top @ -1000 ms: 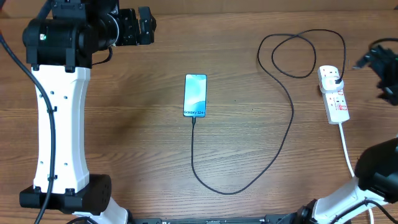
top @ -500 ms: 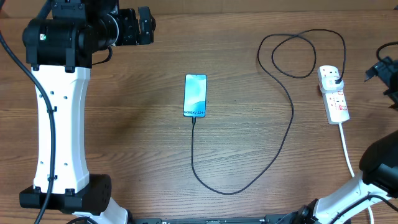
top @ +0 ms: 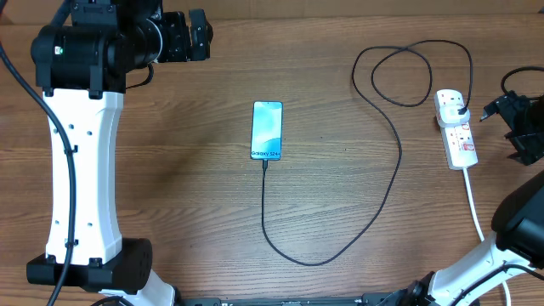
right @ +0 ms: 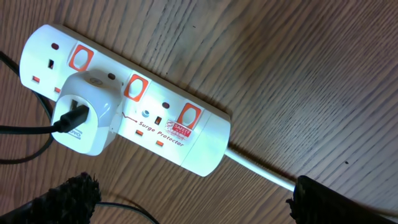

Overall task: Plug charger to phone and switch on socket
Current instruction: 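Position the right gripper above the orange switch beside the plugged socket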

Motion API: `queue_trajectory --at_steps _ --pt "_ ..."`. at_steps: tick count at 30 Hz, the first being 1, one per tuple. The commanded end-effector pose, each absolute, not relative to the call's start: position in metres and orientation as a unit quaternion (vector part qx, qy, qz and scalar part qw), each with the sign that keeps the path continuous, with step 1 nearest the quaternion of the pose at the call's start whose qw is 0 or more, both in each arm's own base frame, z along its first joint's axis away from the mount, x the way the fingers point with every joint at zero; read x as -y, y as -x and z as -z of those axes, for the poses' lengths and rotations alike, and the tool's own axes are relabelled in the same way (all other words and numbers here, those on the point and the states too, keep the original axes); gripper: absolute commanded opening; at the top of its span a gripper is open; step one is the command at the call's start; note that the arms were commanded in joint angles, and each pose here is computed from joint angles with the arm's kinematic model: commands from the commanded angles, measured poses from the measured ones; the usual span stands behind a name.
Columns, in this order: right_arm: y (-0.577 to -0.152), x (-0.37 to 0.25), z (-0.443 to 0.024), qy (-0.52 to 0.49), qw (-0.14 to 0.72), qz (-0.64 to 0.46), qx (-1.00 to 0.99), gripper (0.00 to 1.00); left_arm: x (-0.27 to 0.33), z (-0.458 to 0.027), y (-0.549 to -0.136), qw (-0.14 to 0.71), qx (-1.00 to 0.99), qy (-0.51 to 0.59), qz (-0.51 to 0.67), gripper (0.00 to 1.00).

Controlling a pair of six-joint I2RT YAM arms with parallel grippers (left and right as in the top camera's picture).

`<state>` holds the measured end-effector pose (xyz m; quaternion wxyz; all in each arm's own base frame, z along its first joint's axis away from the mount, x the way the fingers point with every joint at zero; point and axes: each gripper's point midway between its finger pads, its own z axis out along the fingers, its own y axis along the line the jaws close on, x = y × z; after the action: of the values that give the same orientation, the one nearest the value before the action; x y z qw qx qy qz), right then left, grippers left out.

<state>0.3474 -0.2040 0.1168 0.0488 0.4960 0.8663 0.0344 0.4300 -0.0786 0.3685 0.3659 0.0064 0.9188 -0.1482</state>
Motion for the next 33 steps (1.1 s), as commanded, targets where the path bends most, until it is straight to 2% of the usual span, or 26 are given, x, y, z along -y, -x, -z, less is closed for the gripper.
queue_trajectory --at_steps 1,30,33 --pt "-0.348 0.205 -0.115 -0.500 0.049 -0.037 -0.864 1.00 0.080 -0.369 -0.430 0.369 -0.918 -0.017 0.142 1.00" --pt "-0.359 0.206 -0.099 -0.491 0.071 -0.072 -0.865 1.00 0.080 -0.369 -0.430 0.369 -0.918 -0.017 0.142 1.00" --pt "-0.373 0.204 -0.102 -0.435 0.099 -0.080 -0.891 1.00 0.080 -0.369 -0.430 0.369 -0.918 -0.017 0.142 1.00"
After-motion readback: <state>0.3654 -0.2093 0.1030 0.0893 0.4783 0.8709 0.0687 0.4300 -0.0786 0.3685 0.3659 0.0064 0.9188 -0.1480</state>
